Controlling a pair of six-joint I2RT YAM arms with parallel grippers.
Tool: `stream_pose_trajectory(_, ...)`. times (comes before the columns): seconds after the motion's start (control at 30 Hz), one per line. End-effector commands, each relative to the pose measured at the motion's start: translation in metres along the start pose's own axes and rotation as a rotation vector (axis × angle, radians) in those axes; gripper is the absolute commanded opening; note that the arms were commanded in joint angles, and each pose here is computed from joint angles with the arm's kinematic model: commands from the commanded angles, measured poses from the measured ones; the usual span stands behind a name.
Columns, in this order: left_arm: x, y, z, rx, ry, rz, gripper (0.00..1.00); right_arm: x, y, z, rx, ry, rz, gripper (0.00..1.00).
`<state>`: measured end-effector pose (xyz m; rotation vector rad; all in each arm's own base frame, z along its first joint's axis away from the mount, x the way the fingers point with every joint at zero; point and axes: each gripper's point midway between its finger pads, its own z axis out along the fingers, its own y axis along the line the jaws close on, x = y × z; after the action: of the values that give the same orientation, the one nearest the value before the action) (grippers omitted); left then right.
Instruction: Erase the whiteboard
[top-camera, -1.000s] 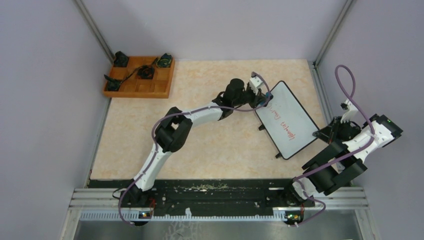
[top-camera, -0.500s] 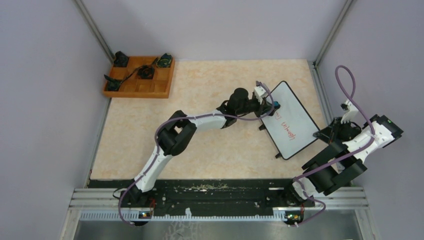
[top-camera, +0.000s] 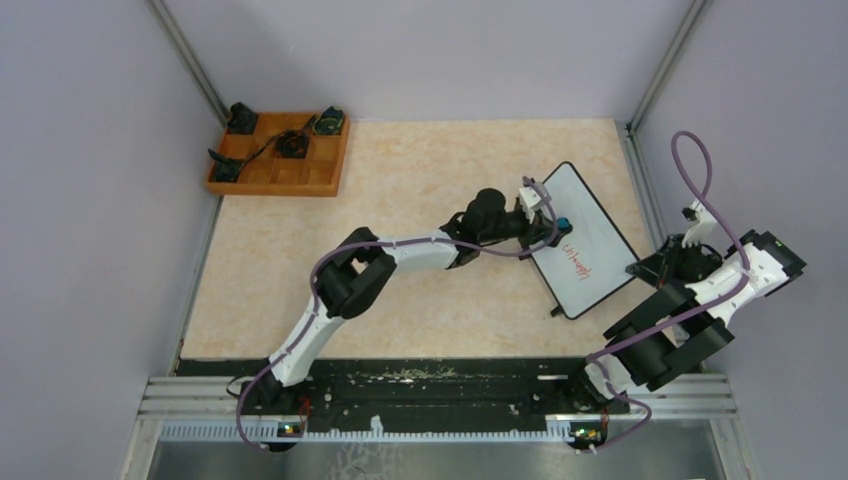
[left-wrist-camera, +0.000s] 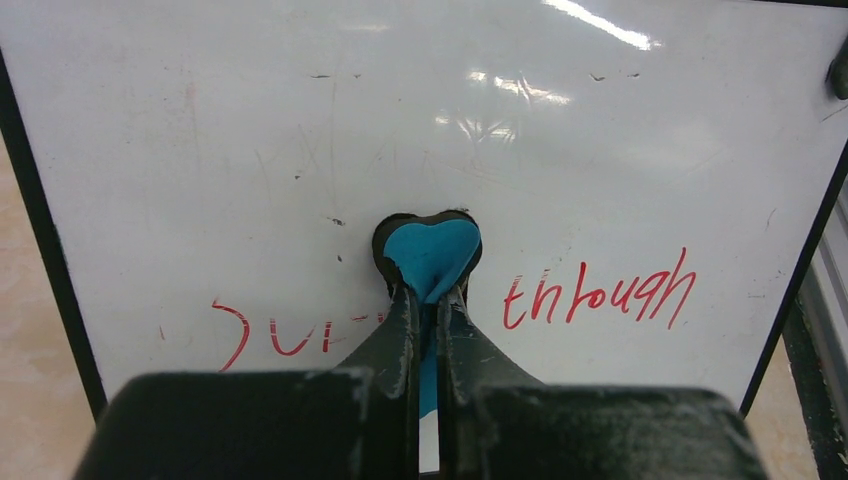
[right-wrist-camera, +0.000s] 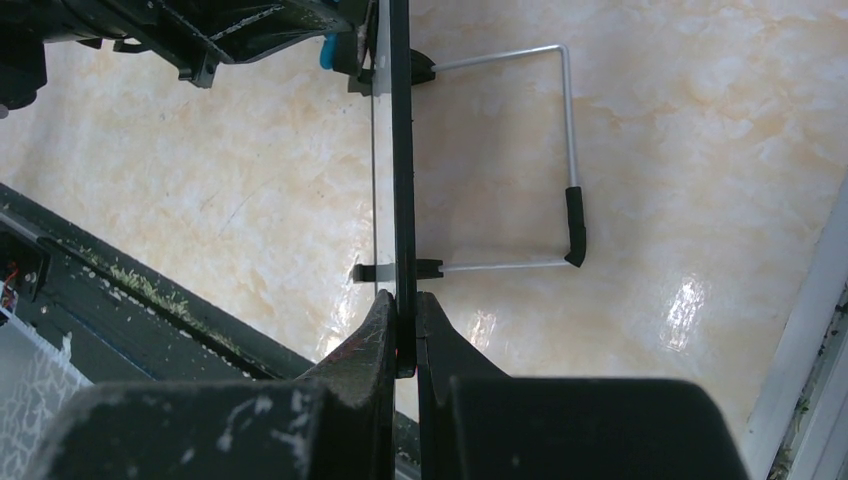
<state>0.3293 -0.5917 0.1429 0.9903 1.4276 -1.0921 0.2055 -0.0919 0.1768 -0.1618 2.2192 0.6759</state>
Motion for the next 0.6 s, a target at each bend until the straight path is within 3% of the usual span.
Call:
stream_pose_trajectory(0.0, -0.016, 0.027, -0.007, -0.066, -0.011, 0.042, 0.00, 0.023, 0.001, 0.000, 0.006, 0.102, -0.098, 0.00)
stream_pose_trajectory(0.57, 0.010, 0.080, -0.011, -0.185, 0.072, 0.088, 0.00, 0.023, 0.004, 0.002, 0.002, 0.106, -0.104, 0.00)
